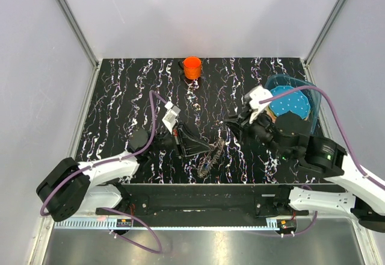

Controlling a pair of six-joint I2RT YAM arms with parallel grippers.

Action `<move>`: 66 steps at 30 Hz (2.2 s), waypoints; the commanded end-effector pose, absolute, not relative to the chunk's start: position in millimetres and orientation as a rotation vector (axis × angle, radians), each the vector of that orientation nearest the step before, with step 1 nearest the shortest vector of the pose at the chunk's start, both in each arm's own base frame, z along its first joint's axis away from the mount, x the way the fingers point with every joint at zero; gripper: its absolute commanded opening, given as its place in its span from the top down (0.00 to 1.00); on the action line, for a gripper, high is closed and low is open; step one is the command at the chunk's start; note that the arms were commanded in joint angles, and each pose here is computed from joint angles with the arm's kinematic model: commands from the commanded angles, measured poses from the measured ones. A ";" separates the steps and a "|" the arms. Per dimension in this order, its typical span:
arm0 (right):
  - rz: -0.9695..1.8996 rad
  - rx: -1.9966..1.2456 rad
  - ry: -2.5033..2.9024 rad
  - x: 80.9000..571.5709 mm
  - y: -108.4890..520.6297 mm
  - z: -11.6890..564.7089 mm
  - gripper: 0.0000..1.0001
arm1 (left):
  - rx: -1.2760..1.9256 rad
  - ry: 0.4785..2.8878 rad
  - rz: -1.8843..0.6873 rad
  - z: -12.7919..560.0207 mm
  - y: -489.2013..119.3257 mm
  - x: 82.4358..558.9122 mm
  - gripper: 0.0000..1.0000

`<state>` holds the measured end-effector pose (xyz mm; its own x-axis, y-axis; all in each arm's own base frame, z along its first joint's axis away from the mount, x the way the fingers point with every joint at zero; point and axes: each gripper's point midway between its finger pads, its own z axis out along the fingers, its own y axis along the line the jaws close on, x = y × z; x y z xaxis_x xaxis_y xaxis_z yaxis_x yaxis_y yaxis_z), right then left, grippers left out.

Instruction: Remove the keys from the keyring

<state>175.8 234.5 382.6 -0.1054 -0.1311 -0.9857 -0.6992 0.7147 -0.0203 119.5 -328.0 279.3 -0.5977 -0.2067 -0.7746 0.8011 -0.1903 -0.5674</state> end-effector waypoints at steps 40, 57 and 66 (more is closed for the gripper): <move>1.242 -0.675 1.763 96.7 290.0 335.1 0.88 | 0.791 1.141 -1.803 340.1 -301.1 95.6 1.00; 1.198 -0.559 1.717 104.5 264.5 355.2 0.69 | 0.819 1.101 -1.816 344.9 -295.5 85.9 1.00; 1.272 -0.637 1.708 97.1 287.4 356.6 0.68 | 0.816 1.097 -1.829 348.3 -295.1 84.8 1.00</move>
<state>99.0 277.0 332.3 -0.4909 0.0570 -0.8694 -0.7866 0.4002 0.4703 95.6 -303.6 317.9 -0.5222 -0.2464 -0.8164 0.8507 -0.2186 -0.4781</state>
